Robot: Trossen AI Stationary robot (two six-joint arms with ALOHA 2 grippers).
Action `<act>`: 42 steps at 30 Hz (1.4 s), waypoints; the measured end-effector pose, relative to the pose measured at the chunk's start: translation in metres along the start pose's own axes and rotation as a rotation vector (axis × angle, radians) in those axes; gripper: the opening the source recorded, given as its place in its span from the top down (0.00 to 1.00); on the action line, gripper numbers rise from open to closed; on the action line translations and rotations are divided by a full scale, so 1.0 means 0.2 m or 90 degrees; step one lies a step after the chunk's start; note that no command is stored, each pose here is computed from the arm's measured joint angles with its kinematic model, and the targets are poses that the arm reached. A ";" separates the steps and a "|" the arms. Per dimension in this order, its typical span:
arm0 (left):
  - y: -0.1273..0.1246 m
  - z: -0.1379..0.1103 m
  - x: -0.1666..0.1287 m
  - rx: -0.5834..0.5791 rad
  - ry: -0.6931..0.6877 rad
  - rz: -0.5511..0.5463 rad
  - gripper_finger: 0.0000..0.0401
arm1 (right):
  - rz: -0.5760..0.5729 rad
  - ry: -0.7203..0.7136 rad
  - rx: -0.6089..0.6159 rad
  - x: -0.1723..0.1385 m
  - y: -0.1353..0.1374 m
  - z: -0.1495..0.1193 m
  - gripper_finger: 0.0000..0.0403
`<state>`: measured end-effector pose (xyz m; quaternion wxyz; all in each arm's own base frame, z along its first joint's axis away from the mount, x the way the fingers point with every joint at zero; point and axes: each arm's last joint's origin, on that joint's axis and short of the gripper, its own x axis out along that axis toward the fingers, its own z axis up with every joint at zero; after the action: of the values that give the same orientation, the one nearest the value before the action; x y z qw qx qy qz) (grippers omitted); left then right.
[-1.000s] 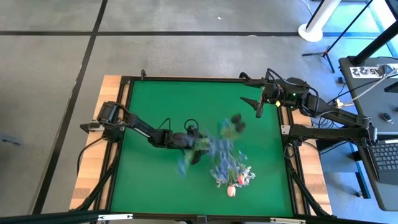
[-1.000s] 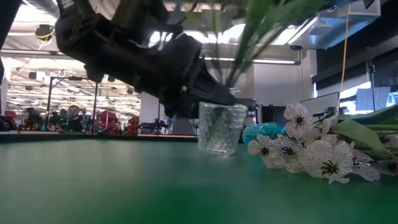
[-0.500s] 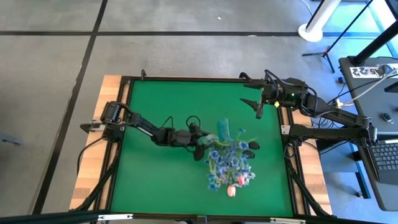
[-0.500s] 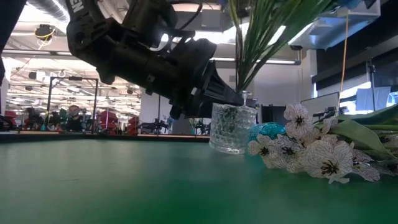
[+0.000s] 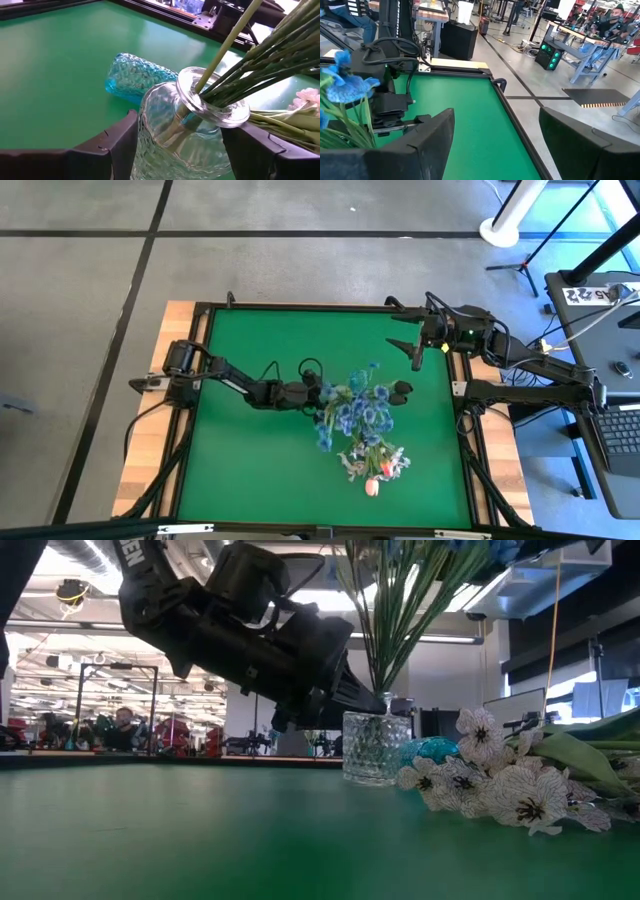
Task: Sort flowers into vase by color
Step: Move the white vase to the top left of the table
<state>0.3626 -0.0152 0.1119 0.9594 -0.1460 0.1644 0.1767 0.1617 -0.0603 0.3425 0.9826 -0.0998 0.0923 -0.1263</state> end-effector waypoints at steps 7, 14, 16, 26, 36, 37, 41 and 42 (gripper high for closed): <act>0.10 -0.01 -0.02 -0.006 -0.018 0.073 0.40 | 0.002 0.007 0.001 0.00 0.00 -0.01 0.28; 0.28 0.00 -0.17 -0.021 -0.021 0.119 0.40 | 0.004 0.015 0.001 0.00 0.00 -0.01 0.28; 0.35 0.00 -0.24 -0.027 -0.023 0.140 0.40 | 0.003 0.013 0.002 0.00 0.00 -0.01 0.28; 0.69 -0.09 -0.59 -0.114 -0.063 0.242 0.40 | 0.003 0.011 0.001 0.00 0.00 -0.01 0.28; 0.91 -0.13 -0.77 -0.175 -0.096 0.325 0.40 | 0.000 -0.003 -0.001 0.00 0.00 0.00 0.28; 0.93 -0.13 -0.78 -0.177 -0.098 0.332 0.40 | 0.000 -0.002 -0.001 0.00 0.00 0.00 0.28; 0.98 -0.12 -0.80 -0.191 -0.103 0.346 0.40 | 0.000 -0.001 -0.001 0.00 0.00 0.00 0.28; 0.99 -0.12 -0.80 -0.198 -0.104 0.342 0.40 | 0.000 -0.001 -0.001 0.00 0.00 0.00 0.28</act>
<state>0.1385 0.1067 0.1048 0.8548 -0.2275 0.0904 0.4576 0.1618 -0.0603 0.3427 0.9826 -0.1008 0.0915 -0.1260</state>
